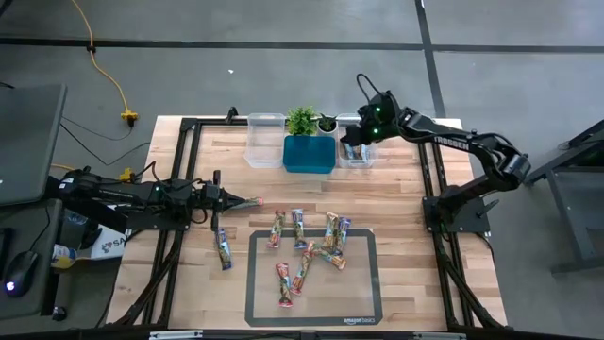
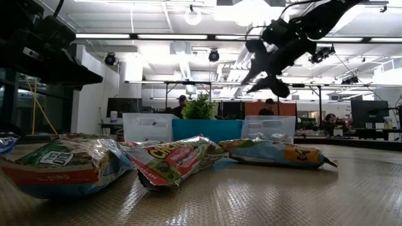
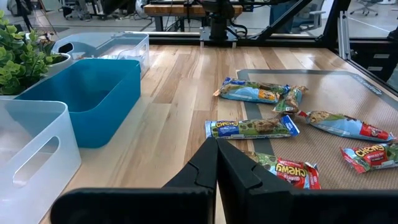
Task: Pick and place Granola Bars by type
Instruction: Put the yellow granola bar into the right transparent bin
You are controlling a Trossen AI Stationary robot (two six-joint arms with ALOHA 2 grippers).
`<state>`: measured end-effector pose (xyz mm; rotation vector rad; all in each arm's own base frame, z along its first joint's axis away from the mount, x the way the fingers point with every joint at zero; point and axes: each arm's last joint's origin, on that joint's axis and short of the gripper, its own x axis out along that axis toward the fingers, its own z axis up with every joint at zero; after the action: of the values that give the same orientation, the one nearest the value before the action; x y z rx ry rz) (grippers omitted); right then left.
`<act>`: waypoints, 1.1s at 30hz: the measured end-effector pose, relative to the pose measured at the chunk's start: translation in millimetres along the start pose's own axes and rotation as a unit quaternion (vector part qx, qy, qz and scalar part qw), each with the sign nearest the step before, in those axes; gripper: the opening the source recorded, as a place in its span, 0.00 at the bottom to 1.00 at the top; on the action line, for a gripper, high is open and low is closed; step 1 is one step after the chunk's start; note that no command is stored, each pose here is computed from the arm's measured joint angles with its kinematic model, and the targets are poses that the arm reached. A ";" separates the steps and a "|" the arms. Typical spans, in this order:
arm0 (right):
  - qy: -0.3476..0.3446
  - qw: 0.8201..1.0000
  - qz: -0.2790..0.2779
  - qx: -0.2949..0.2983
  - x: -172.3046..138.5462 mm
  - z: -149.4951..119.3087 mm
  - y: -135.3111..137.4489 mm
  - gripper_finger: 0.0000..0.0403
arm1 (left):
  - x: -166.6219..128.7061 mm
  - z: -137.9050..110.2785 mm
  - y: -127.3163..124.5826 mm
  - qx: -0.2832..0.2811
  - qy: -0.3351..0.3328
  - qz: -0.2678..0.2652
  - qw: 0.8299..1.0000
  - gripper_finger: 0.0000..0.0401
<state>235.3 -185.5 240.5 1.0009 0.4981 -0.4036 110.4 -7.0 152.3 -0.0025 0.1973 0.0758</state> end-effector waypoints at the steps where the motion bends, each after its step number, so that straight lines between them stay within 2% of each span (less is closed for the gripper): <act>1: 0.005 1.000 0.015 -0.011 2.0 -1.9 4.7 0.30 | 0.0 0.1 0.0 0.000 0.000 0.000 1.000 0.00; 8: 0.014 0.993 0.082 -0.081 11.6 -18.8 41.2 0.30 | 0.0 0.0 0.0 0.000 0.000 0.000 1.000 0.00; 25: -0.044 0.971 0.128 -0.198 -20.5 -90.4 144.8 0.30 | 0.0 0.1 0.0 0.000 0.000 0.000 1.000 0.00; 28: -0.059 0.965 0.123 -0.225 -28.1 -99.1 166.9 0.30 | 0.0 0.0 0.0 0.000 0.000 0.000 1.000 0.00; 33: -0.053 0.965 0.065 -0.249 -46.5 -114.3 194.1 0.30 | 0.0 0.0 0.0 0.000 0.000 0.000 1.000 0.00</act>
<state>277.4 12.1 350.3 0.5170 0.4054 -0.1956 110.4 -7.0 152.4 -0.0025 0.1975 0.0755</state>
